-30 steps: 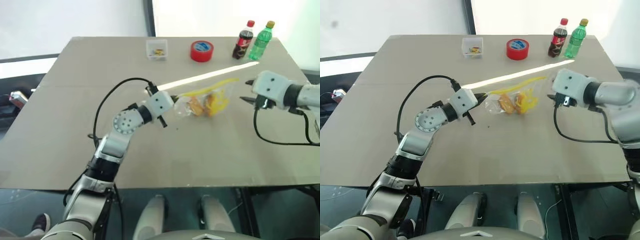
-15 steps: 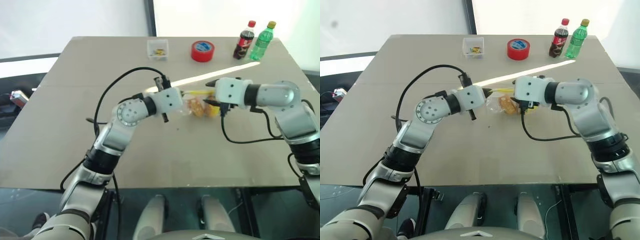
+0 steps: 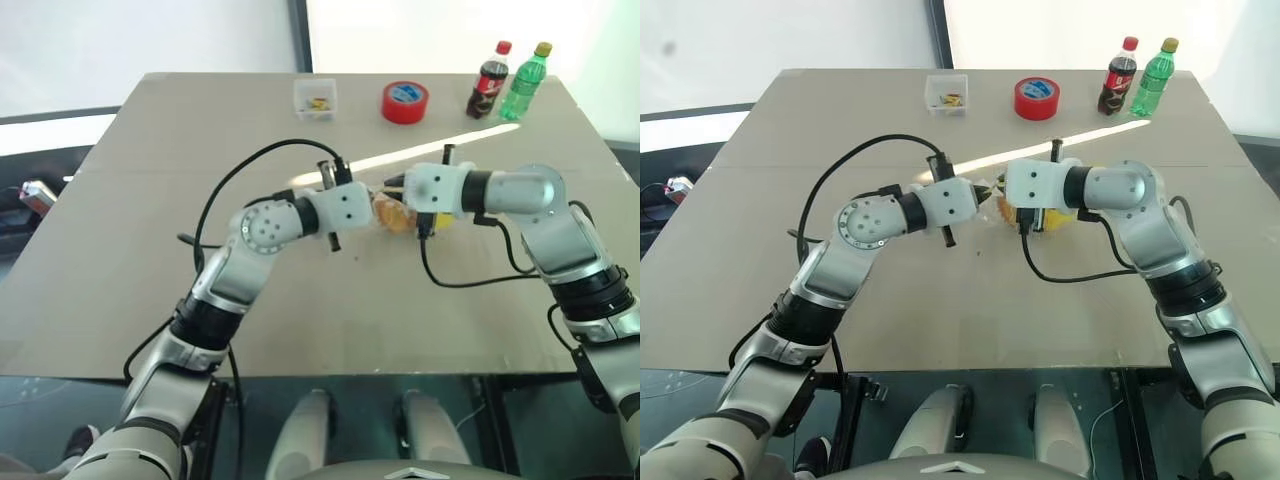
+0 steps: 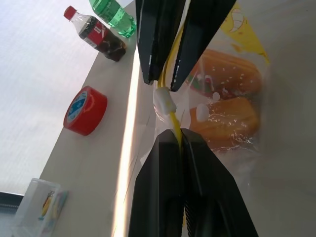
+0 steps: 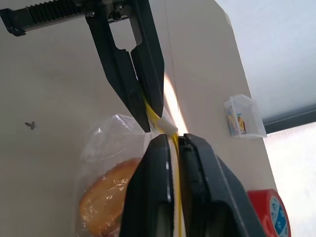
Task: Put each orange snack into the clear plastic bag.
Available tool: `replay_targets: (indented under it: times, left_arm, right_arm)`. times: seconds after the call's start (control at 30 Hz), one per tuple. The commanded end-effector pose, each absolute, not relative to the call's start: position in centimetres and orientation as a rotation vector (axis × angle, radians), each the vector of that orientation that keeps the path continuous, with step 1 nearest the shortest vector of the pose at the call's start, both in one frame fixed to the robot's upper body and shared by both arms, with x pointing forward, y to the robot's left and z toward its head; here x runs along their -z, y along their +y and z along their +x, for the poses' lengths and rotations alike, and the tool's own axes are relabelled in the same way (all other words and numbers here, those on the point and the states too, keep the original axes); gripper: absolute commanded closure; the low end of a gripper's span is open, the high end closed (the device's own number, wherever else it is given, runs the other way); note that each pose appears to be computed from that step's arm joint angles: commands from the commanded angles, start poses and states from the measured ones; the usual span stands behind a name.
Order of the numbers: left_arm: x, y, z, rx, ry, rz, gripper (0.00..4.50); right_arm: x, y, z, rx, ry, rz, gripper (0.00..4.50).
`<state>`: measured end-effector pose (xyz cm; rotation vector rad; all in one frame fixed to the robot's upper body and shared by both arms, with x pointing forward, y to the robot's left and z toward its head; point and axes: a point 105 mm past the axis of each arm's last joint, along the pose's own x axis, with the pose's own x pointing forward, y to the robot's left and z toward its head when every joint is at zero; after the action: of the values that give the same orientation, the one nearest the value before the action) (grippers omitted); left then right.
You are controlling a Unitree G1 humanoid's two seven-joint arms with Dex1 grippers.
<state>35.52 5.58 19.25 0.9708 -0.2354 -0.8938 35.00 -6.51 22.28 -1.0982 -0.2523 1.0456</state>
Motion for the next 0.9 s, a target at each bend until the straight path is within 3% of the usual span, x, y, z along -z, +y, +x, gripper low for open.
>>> replay_targets:
  times: [0.03,0.9]
  left_arm:
    - [-21.1,4.8,34.9,0.905,-0.299,0.964,4.5]
    - [-22.1,5.1,35.3,0.849,-0.369,1.096,4.5]
  right_arm:
    - [-23.3,-6.3,34.9,-1.024,-0.303,-1.114,4.37]
    - [-24.0,-5.6,34.4,-1.029,-0.333,-1.141,4.37]
